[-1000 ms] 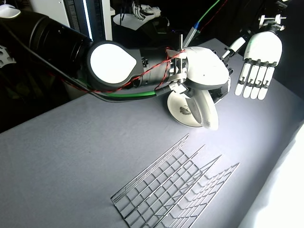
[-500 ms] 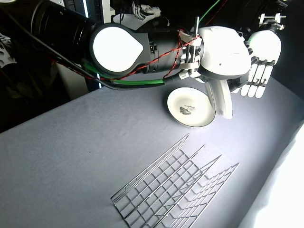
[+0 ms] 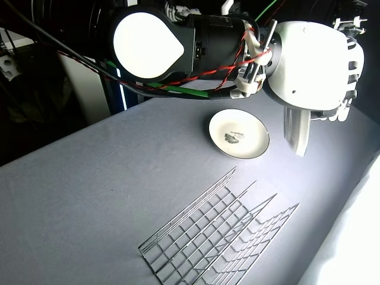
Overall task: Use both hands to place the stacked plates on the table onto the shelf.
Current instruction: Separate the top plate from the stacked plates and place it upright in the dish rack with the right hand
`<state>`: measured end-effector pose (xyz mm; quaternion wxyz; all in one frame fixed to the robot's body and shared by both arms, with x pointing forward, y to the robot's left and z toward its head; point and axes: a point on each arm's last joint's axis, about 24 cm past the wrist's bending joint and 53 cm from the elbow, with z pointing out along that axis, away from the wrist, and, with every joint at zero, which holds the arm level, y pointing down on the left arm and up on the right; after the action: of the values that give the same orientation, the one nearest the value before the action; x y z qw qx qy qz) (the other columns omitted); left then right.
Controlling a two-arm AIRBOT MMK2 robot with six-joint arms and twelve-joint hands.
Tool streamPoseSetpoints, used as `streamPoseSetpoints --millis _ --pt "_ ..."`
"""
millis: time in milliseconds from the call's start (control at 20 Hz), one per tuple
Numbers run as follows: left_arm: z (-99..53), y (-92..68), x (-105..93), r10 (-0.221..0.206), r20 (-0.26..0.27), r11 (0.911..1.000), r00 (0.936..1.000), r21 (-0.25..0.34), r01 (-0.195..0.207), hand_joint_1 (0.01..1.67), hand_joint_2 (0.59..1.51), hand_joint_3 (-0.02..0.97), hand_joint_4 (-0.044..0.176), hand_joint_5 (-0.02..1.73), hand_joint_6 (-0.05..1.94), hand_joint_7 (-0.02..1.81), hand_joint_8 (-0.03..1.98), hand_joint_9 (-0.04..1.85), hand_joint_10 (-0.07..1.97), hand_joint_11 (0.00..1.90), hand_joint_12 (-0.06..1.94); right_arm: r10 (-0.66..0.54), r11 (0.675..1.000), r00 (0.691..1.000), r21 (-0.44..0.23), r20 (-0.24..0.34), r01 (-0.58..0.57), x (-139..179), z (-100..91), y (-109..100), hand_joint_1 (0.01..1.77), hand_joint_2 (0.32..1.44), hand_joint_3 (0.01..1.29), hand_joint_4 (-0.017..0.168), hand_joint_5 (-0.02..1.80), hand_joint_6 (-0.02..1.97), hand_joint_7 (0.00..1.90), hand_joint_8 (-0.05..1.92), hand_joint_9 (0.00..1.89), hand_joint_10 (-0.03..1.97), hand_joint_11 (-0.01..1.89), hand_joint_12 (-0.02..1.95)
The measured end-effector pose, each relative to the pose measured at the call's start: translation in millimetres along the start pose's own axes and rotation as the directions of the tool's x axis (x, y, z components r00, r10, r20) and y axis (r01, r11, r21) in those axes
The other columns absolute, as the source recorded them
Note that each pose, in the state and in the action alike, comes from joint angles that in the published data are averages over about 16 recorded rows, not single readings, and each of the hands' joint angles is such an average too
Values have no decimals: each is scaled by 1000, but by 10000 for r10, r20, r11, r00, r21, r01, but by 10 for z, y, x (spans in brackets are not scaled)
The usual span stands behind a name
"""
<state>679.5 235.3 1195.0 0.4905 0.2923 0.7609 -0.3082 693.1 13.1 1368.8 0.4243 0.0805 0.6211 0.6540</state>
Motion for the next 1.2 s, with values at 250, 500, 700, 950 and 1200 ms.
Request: streamPoseSetpoints --millis 250,500,700,950,1200 --pt "-28 82 59 236 -224 9995 9995 -197 -241 20 1101 7 3 20 20 17 14 19 5 15 7 1195 9901 9924 711 296 -1213 -71 23 -168 1390 998 14 -7 952 916 1091 783 994 1012 805 1031" --pt "-51 106 113 426 -436 9989 9981 -158 -434 21 1101 7 3 18 19 16 14 19 5 15 7 2171 9671 9745 1232 567 -2226 -109 55 -326 1399 998 14 -8 953 914 1088 782 992 1014 808 1030" --pt "-70 91 154 553 -594 9985 9967 19 -553 21 1102 7 3 17 19 15 14 19 5 15 7 2755 9466 9579 1506 806 -2849 -155 90 -432 1404 1000 14 -8 950 914 1083 785 990 1017 810 1022" --pt "-88 14 214 778 -792 9963 9938 437 -746 21 1102 7 3 19 19 14 13 19 5 15 7 3240 9248 9395 1725 1106 -3392 -234 123 -536 1409 1004 14 -9 946 914 1076 793 989 1021 810 1013" --pt "-78 -197 277 918 -913 9884 9916 1291 -797 22 1102 7 3 22 19 13 13 19 5 15 8 3565 9093 9243 1768 1361 -3768 -325 128 -574 1410 1007 14 -9 941 914 1072 798 986 1019 810 1014"
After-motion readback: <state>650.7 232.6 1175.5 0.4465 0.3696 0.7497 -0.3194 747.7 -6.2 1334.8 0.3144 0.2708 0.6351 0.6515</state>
